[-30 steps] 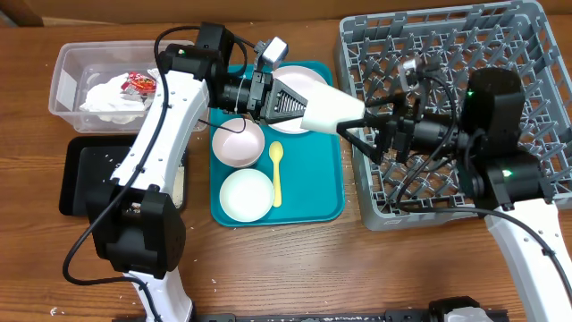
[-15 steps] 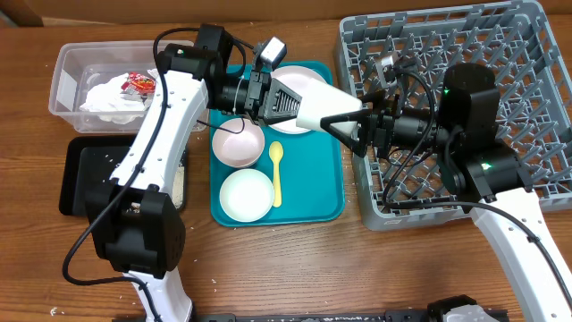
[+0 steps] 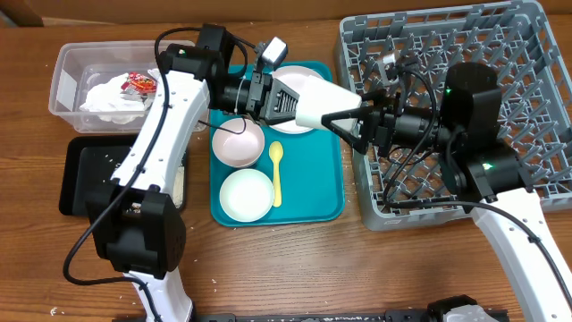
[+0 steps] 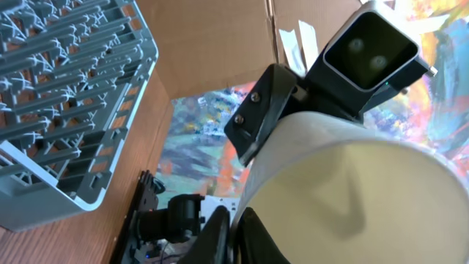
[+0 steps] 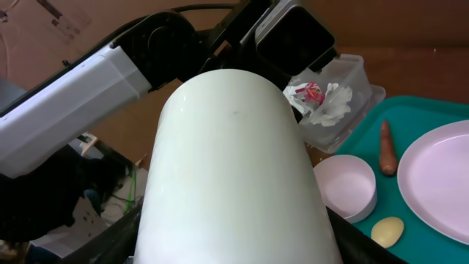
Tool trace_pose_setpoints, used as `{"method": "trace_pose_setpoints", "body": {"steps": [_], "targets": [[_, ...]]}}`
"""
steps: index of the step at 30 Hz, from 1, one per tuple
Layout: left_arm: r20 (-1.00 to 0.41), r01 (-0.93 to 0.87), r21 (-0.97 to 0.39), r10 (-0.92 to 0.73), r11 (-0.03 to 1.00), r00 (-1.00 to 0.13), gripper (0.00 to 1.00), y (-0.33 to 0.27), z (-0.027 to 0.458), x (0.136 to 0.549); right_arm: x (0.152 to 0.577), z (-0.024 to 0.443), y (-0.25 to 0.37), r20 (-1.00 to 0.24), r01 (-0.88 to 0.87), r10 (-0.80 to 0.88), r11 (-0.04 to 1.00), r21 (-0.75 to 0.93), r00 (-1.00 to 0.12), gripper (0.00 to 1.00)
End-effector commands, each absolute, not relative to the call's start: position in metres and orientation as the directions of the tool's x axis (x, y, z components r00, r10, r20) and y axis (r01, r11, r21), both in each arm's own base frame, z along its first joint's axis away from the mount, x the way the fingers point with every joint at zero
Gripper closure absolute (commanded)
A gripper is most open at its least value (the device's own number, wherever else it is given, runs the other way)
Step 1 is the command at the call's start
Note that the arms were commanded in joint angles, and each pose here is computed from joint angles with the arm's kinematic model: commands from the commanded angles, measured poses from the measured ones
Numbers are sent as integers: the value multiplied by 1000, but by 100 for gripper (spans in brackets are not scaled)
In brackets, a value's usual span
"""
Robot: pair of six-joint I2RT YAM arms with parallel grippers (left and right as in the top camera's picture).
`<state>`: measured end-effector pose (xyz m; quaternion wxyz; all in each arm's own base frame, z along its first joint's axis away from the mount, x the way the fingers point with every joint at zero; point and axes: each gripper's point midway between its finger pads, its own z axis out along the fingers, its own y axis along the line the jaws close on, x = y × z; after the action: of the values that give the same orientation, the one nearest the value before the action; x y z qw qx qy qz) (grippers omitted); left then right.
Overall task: Sort waste into correct bins and load items into the dishwasher
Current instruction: 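Place the white cup upright in the dish rack with the right gripper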
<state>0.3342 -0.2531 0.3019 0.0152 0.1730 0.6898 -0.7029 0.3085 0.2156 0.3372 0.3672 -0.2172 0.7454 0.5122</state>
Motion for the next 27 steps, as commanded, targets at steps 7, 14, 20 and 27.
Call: {"method": "trace_pose_setpoints", "body": {"steps": [7, 14, 20, 27], "targets": [[-313, 320, -947, 240, -7, -919, 83, -259, 301, 330, 317, 347, 167, -778, -603, 144, 552, 576, -612, 44], [-324, 368, -915, 241, 166, -915, 82, -247, 272, 344, 325, 297, 104, -703, -226, 234, 839, 496, -672, 44], [-269, 361, -801, 253, 477, -929, 82, -225, 221, 361, 299, 232, 29, -560, 248, 362, 930, 271, -745, 43], [-200, 298, -572, 223, 764, -954, 77, -185, 176, 378, 271, 182, 6, -372, 416, 420, 905, 95, -828, 43]]}}
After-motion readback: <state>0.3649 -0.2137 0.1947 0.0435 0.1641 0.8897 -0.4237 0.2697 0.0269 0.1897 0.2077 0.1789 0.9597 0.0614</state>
